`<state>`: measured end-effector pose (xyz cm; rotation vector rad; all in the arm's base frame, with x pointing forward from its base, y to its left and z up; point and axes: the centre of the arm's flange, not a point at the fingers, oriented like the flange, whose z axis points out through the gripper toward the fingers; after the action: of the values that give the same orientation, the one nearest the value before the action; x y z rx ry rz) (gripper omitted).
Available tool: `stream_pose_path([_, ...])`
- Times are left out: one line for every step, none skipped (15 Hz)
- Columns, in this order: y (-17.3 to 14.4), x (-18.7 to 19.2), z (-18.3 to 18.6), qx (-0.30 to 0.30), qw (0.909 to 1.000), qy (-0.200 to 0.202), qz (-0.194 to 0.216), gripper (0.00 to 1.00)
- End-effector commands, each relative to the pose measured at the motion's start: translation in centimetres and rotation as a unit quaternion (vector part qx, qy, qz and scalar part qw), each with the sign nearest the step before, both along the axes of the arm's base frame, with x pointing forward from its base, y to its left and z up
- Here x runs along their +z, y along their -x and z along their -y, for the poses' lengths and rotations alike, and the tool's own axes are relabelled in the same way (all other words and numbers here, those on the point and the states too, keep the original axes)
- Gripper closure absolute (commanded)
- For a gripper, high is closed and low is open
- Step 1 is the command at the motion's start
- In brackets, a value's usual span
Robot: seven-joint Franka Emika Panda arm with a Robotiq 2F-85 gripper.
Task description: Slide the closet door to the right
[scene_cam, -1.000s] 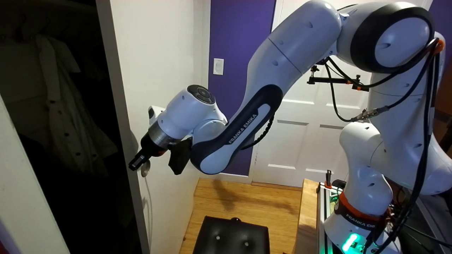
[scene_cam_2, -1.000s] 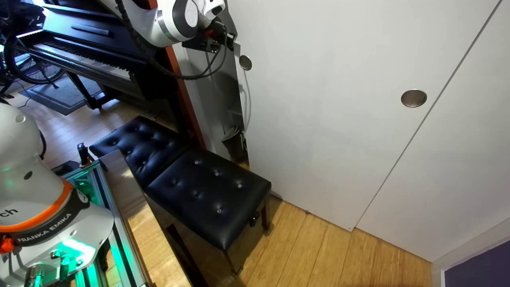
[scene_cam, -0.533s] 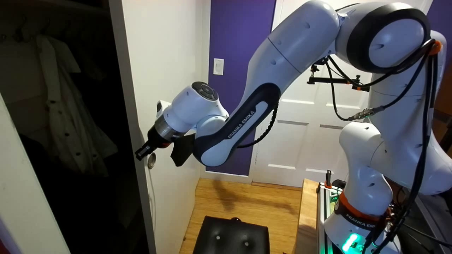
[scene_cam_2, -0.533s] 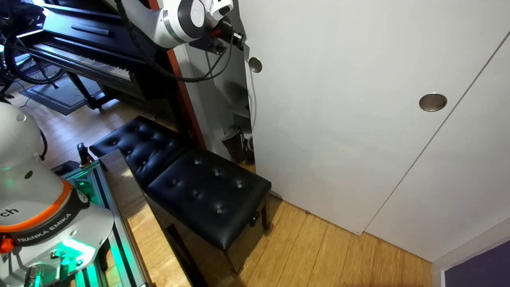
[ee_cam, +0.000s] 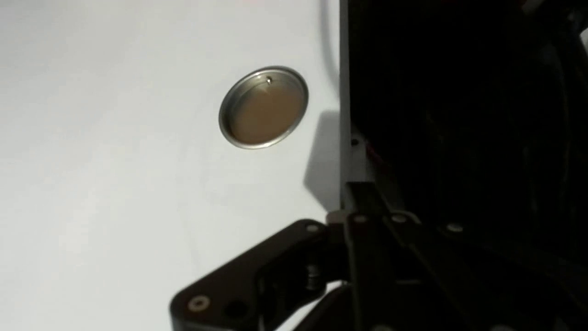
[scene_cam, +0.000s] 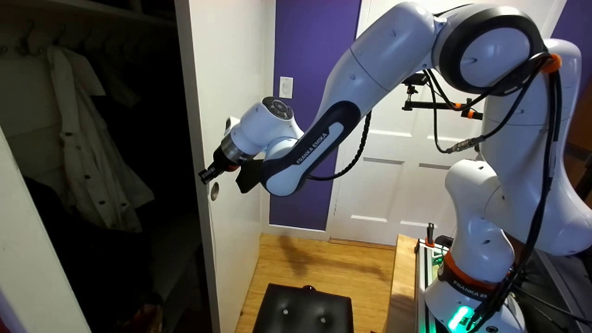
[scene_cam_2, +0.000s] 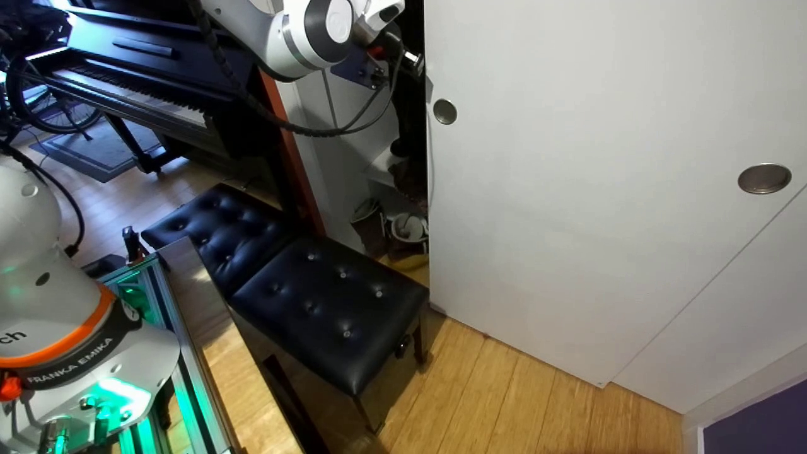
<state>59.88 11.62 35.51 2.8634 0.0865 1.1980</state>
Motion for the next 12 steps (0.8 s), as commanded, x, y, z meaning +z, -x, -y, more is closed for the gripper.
stream_pose_path([-0.4,0.4,4.0,-0.021,0.9997,0.004,0.007,1.00])
stream_pose_path([-0.4,0.5,4.7,-0.025,0.9997,0.005,0.007,1.00])
stream_pose_path([-0.5,0.5,5.5,-0.030,0.9995,0.008,0.006,1.00])
stream_pose_path([-0.9,0.4,6.3,-0.032,0.9994,0.012,0.010,1.00])
stream_pose_path([-1.0,0.3,7.1,-0.035,0.9992,0.014,0.010,1.00])
stream_pose_path([-1.2,0.3,7.8,-0.037,0.9991,0.016,0.011,1.00])
stream_pose_path([-1.3,0.2,8.5,-0.041,0.9990,0.017,0.012,1.00])
stream_pose_path([-1.4,0.1,9.1,-0.042,0.9989,0.018,0.011,1.00])
stream_pose_path([-1.4,0.0,9.6,-0.044,0.9988,0.020,0.010,1.00])
stream_pose_path([-1.5,-0.1,10.1,-0.046,0.9987,0.021,0.009,1.00])
stream_pose_path([-1.5,-0.2,10.6,-0.048,0.9985,0.026,0.009,1.00])
stream_pose_path([-1.6,-0.2,11.1,-0.049,0.9983,0.030,0.010,1.00])
